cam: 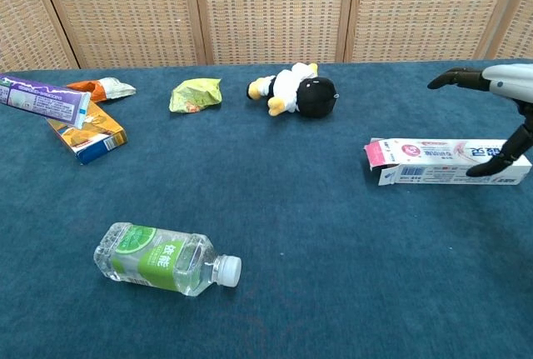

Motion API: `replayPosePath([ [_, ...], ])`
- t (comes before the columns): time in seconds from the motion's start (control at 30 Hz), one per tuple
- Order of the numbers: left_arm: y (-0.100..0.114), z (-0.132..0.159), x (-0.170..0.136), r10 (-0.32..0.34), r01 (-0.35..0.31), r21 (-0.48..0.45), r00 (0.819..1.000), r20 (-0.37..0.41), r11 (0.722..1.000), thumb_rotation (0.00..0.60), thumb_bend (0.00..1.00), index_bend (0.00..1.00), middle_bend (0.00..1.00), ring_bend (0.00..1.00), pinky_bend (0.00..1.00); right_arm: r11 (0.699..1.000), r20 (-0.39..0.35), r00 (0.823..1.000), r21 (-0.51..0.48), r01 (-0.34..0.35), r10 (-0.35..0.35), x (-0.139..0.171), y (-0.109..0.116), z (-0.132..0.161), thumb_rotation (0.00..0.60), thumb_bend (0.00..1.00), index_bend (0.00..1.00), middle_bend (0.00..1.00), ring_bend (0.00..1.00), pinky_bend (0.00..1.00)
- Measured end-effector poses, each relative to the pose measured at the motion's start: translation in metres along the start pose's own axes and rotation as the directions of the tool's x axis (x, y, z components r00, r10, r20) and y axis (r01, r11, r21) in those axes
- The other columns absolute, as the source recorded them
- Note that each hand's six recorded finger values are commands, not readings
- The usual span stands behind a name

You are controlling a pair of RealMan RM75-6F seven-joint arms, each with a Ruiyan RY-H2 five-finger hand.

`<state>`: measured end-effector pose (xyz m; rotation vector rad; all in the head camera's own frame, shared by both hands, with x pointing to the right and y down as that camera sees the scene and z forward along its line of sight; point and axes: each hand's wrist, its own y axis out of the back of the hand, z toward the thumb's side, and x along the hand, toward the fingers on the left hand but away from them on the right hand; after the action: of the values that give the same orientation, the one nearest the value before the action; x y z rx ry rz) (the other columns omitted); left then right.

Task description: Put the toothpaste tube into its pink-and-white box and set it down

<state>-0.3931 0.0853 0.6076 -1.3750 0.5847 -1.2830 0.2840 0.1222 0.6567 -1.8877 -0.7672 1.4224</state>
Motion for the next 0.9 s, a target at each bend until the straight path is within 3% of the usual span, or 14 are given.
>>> replayPosePath([
  [0.27, 0.004, 0.003, -0.002, 0.010, -0.010, 0.006, 1.000, 0.008, 1.000, 0.600, 0.24, 0.77, 0.67, 0.55, 0.50, 0.999, 0.054, 0.997, 0.007, -0.053, 0.053, -0.027, 0.003, -0.008, 0.600, 0.04, 0.04, 0.00, 0.00, 0.00],
  [0.5, 0.012, 0.008, -0.004, 0.024, -0.024, 0.012, 1.000, 0.011, 1.000, 0.600, 0.24, 0.77, 0.67, 0.55, 0.50, 0.995, 0.111, 0.989, 0.015, -0.096, 0.094, -0.030, -0.004, -0.028, 0.600, 0.04, 0.07, 0.00, 0.00, 0.00],
  [0.9, 0.017, 0.016, -0.005, 0.024, -0.025, 0.030, 1.000, 0.016, 0.999, 0.600, 0.24, 0.77, 0.67, 0.55, 0.50, 0.994, 0.166, 0.980, -0.019, -0.109, 0.111, -0.034, -0.023, -0.057, 0.600, 0.04, 0.16, 0.00, 0.00, 0.00],
])
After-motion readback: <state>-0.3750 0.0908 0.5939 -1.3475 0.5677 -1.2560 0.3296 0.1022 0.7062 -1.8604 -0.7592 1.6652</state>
